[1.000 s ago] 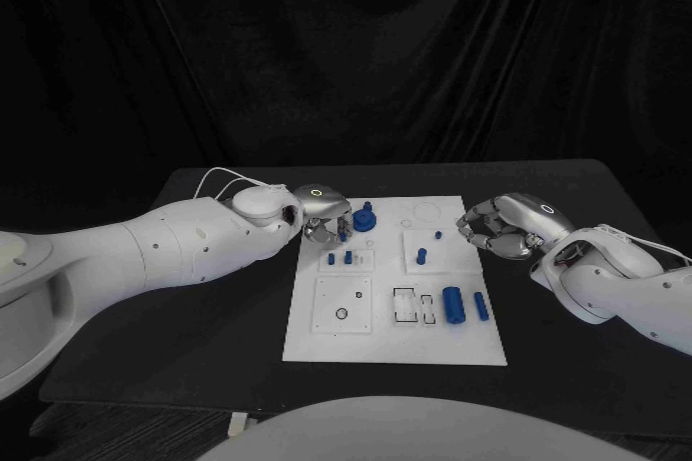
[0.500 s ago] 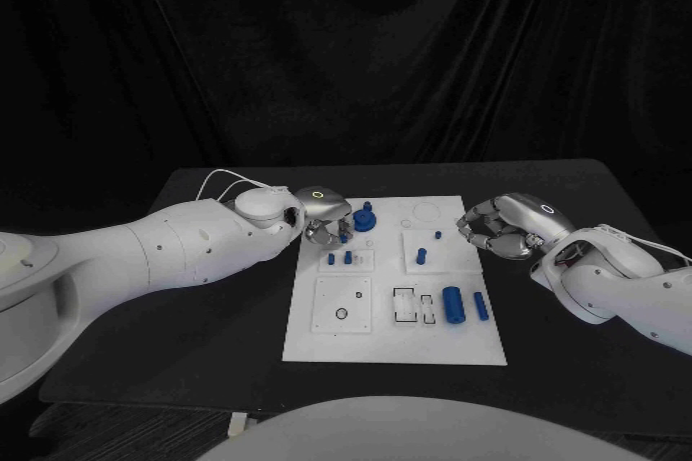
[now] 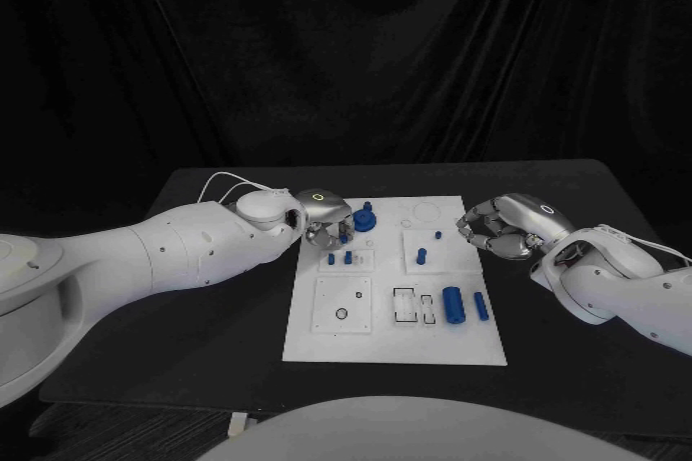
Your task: Assemble the parts on the task board
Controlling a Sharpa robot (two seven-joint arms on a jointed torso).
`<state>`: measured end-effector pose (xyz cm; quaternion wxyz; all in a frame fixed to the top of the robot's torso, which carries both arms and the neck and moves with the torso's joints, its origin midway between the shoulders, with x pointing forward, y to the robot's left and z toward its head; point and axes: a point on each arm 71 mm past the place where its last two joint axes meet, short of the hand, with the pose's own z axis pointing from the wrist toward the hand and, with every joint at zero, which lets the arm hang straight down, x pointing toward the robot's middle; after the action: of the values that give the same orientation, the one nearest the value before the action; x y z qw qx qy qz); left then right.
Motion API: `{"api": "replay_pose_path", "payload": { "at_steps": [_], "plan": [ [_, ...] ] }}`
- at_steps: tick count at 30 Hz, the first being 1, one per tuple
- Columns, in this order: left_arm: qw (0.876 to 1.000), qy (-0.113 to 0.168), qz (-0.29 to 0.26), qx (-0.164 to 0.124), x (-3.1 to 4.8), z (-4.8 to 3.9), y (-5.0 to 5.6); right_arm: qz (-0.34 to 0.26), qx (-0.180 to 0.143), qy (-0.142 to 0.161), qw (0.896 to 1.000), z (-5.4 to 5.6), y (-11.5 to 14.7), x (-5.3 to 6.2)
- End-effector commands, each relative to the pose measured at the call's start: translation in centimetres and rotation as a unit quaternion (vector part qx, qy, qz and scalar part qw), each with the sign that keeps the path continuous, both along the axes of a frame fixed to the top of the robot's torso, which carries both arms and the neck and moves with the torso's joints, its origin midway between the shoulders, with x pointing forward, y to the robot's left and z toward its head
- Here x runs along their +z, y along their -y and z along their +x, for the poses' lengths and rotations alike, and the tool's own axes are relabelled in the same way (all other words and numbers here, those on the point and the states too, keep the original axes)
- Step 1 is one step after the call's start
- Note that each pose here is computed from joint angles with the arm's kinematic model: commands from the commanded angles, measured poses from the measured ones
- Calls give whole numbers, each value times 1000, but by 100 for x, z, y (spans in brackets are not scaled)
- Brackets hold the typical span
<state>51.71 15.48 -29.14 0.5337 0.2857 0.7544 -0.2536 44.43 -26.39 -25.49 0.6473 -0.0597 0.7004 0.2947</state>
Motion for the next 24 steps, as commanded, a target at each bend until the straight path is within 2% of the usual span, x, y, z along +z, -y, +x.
{"api": "replay_pose_path", "payload": {
  "at_steps": [1, 11, 14, 20, 24],
  "plan": [
    [1000, -8, 4, 0, -40, -21, 10, -2, -2, -5, 1000, -6, 1, -15],
    [1000, 12, -4, 12, -24, 4, -67, -1, -5, -3, 1000, -12, 20, -9],
    [999, 30, -13, 18, 1, 18, -119, 0, -5, -1, 1000, -23, 23, 0],
    [997, 63, -28, 33, 58, 35, -297, 8, -4, 16, 1000, -35, 32, 71],
    [995, 87, -38, 42, 119, 30, -465, 19, 0, 53, 998, 13, 37, 247]
  ]
}}
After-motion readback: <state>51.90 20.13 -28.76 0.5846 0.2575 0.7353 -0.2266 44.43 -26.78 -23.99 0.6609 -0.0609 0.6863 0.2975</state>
